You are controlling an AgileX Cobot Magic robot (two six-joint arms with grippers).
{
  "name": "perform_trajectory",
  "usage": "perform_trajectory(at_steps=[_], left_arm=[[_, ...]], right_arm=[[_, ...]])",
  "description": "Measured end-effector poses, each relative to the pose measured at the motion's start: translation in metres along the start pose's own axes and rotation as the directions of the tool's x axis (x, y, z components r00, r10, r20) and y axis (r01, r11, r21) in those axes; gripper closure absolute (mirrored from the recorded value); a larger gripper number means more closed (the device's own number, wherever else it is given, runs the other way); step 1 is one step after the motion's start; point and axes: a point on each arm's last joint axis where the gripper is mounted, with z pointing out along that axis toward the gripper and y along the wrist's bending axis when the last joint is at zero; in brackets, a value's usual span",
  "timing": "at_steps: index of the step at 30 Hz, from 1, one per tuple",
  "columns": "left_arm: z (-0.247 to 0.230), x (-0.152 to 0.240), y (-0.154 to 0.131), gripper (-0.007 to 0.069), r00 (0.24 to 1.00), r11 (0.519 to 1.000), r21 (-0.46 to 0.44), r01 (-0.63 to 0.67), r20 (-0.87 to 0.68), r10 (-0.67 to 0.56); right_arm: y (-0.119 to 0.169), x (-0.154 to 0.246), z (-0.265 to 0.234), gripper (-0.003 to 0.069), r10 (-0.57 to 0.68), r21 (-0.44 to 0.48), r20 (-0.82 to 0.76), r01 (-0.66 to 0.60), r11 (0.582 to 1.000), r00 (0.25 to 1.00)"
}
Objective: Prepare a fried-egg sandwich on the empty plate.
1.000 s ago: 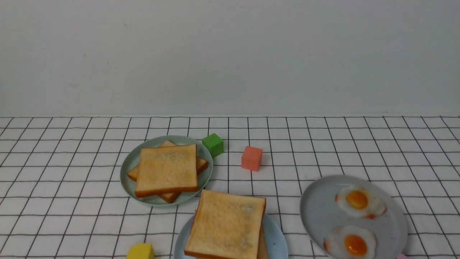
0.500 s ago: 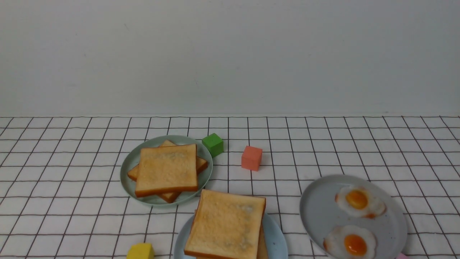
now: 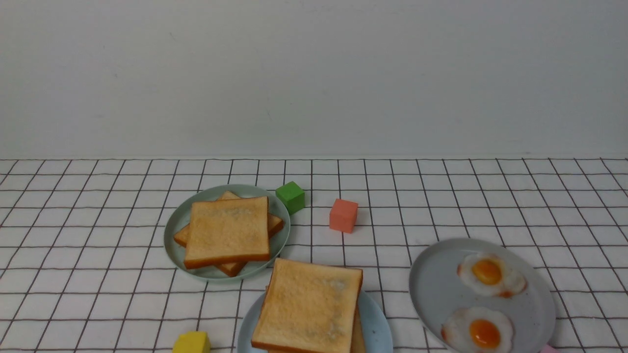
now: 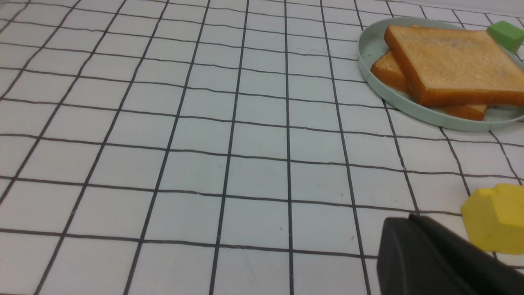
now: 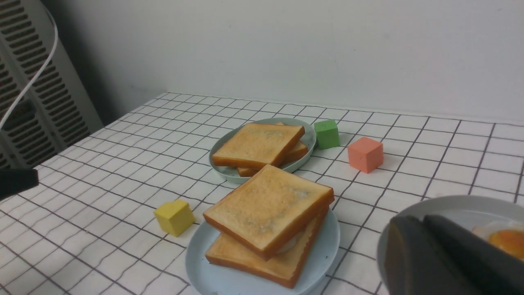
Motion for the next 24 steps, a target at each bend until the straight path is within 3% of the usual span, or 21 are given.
perform_trajectory(at_steps=[3, 6, 9, 10, 14, 18, 24], left_arm=[[0.000, 0.000, 0.000, 0.0622, 1.000, 1.000, 0.000, 0.000, 0.000, 0.000], [0.000, 0.000, 0.000, 0.0620, 1.000, 1.000, 0.000, 0.000, 0.001, 0.000], [0.000, 0.000, 0.000, 0.0617, 1.000, 1.000, 0.001, 0.000, 0.002, 0.000], [0.000, 0.000, 0.000, 0.0617, 1.000, 1.000, 0.001, 0.000, 0.002, 0.000], [0.000, 0.000, 0.000, 0.0610, 1.000, 1.000, 0.001, 0.000, 0.003, 0.000], [0.000, -0.001, 0.000, 0.0606, 1.000, 1.000, 0.003, 0.000, 0.007, 0.000], [0.000, 0.000, 0.000, 0.0604, 1.000, 1.000, 0.003, -0.001, 0.006, 0.000]], right_arm=[[-0.005, 0.002, 0.001, 0.0590, -0.073, 0.067, -0.002, 0.073, 0.995, 0.997], [-0.014, 0.012, 0.004, 0.0585, -0.104, 0.199, -0.040, 0.109, 0.974, 0.994], [-0.026, 0.029, 0.009, 0.0578, -0.041, 0.342, -0.080, 0.066, 0.937, 0.996], [-0.026, 0.029, 0.009, 0.0578, -0.042, 0.345, -0.080, 0.067, 0.936, 0.996], [-0.043, 0.065, 0.013, 0.0573, 0.088, 0.533, -0.111, -0.015, 0.846, 0.990], [-0.049, 0.077, 0.014, 0.0567, 0.113, 0.594, -0.104, -0.029, 0.804, 0.988], [-0.050, 0.077, 0.014, 0.0560, 0.113, 0.604, -0.087, -0.038, 0.796, 0.990]])
